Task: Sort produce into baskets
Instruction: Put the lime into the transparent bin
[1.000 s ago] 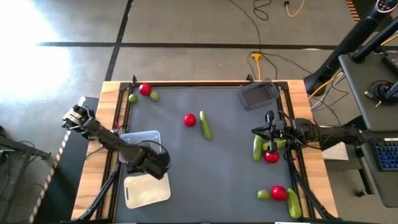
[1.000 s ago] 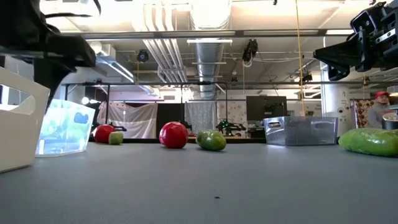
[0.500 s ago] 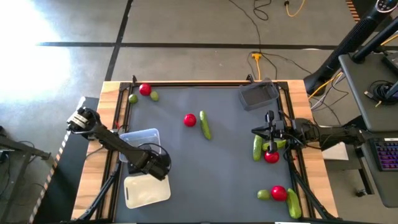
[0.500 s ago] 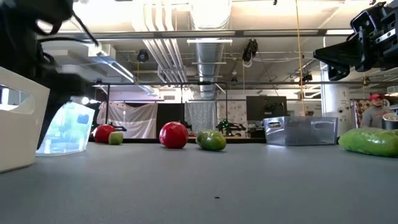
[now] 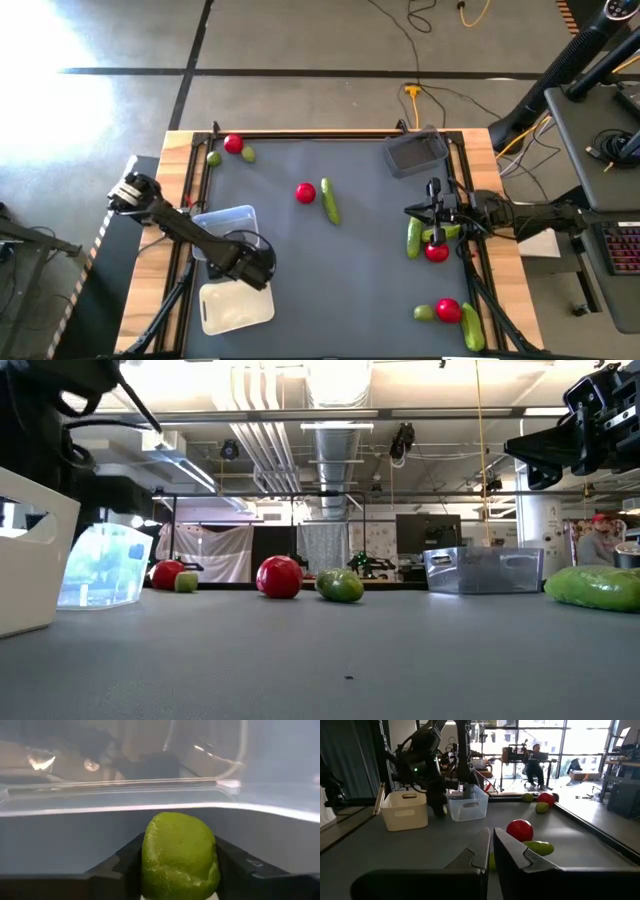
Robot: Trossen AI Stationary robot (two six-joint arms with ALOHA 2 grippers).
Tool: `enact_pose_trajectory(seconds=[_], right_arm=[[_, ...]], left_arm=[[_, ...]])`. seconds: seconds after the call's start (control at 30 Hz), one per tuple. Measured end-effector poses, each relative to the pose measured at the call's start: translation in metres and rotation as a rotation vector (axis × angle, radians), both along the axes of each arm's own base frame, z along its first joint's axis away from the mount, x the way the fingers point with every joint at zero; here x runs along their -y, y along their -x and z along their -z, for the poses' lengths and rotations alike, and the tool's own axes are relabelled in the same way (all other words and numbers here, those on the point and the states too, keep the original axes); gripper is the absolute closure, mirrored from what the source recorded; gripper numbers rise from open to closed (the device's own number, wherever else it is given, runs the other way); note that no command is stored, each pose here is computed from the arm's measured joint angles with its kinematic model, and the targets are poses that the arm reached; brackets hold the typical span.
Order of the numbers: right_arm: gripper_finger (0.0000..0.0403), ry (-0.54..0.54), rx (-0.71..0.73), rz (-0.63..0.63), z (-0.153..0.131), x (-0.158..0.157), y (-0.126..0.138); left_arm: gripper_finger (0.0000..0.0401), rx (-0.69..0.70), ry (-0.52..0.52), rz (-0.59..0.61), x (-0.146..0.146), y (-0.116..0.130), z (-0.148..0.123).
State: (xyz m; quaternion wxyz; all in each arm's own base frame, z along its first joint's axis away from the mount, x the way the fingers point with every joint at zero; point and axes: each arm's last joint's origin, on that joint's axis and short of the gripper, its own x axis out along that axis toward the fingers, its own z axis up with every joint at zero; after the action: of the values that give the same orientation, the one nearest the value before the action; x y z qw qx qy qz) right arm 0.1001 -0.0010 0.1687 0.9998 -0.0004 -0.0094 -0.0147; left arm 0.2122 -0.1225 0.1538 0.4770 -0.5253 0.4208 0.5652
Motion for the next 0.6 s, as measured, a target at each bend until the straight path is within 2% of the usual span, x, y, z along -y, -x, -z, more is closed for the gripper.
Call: enact_pose_trajectory(seconds=[0.1,0.2,0.3,0.43,0.5,0.6], right_arm=[[0.0385,0.0,0.0,0.0,0.0,0.0,0.0],[0.0385,0.0,0.0,0.0,0.0,0.0,0.0],[0.0385,0.0,0.0,0.0,0.0,0.0,0.0],[0.0385,0.0,0.0,0.0,0.0,0.0,0.0],[0.0385,0.0,0.0,0.0,0.0,0.0,0.0],[0.0385,0.0,0.0,0.0,0.0,0.0,0.0]], left_arm=[[0.0265,0.031,0.034,0.088,0.003,-0.002,-0.013],[0.0265,0.08,0.056,0.154,0.008,-0.005,-0.04],[0.0265,0.08,-0.025,0.185,0.003,-0.001,-0.076],[0.0265,-0.053,-0.165,0.201,-0.02,0.016,-0.111],[0.0265,-0.128,-0.182,0.227,-0.035,0.025,-0.117],[0.0265,-0.125,-0.158,0.28,-0.057,0.03,-0.111]])
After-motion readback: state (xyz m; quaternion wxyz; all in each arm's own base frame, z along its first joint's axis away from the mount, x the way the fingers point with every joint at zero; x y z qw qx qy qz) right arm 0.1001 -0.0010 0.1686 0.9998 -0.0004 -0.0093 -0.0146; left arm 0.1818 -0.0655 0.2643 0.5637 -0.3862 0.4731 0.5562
